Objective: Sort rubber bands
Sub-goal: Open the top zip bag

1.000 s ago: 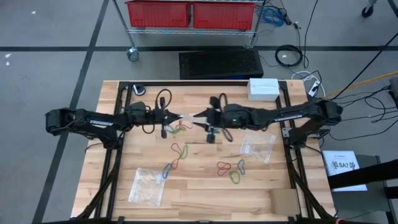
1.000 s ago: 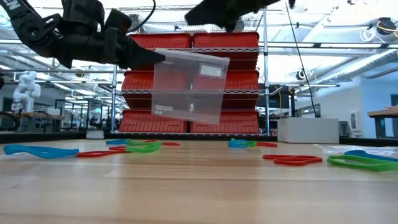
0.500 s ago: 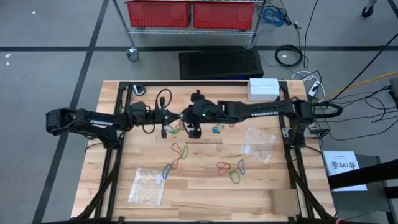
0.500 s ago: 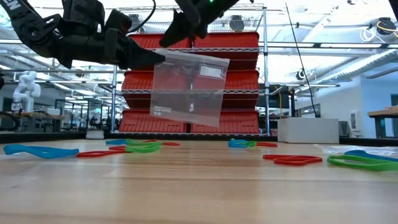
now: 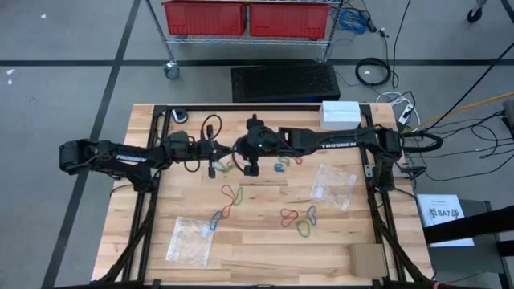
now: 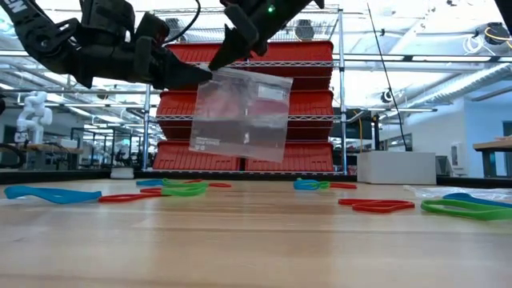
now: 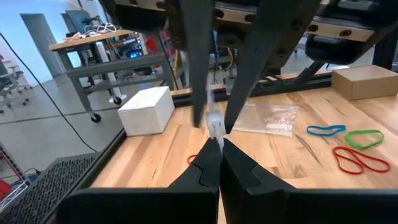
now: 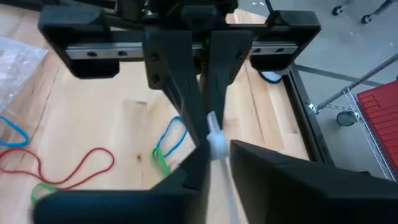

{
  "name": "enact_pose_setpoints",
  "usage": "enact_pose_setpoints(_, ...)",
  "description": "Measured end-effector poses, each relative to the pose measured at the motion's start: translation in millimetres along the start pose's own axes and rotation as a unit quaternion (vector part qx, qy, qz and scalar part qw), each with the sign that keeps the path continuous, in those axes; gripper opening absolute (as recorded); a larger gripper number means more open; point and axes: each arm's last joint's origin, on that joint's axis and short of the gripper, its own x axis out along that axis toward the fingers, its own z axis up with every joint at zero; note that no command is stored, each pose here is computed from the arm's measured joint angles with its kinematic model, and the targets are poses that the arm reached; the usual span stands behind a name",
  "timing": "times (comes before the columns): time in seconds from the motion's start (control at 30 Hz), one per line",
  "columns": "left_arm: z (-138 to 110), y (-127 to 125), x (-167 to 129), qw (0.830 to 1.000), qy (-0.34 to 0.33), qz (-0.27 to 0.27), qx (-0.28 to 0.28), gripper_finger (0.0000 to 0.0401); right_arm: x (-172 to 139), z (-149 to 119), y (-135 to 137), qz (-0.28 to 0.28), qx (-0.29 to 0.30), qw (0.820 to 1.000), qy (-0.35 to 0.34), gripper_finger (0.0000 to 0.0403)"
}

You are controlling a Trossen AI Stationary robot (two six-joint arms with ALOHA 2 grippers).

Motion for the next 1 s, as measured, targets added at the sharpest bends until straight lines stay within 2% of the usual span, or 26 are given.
enact_pose_setpoints(0.1,0,0,0,1.0,0.001,0.001,0.0,0.0,0,0,0,0.002,-0.002,1.0,0.003,0.001)
enact_pose_setpoints(0.23,0,0,0,1.0,0.002,0.002,-0.001,0.0,-2,-2,1,-0.001,-0.004,1.0,0.016,0.0014)
enact_pose_setpoints(0.53,0,0,0,1.0,0.003,0.005,-0.001,0.0,-18,-20,6,-0.008,-0.002,0.992,0.13,0.0008)
enact_pose_setpoints(0.67,0,0,0,1.0,0.002,0.005,-0.001,0.0,-25,-28,6,-0.007,0.005,0.984,0.179,0.0007)
enact_pose_setpoints(0.83,0,0,0,1.0,0.001,0.005,-0.001,0.0,-32,-39,5,-0.034,0.004,0.969,0.245,0.0007)
enact_pose_setpoints(1.0,0,0,0,1.0,0.001,0.005,-0.002,0.0,-37,-46,6,-0.035,0.014,0.959,0.282,0.0007)
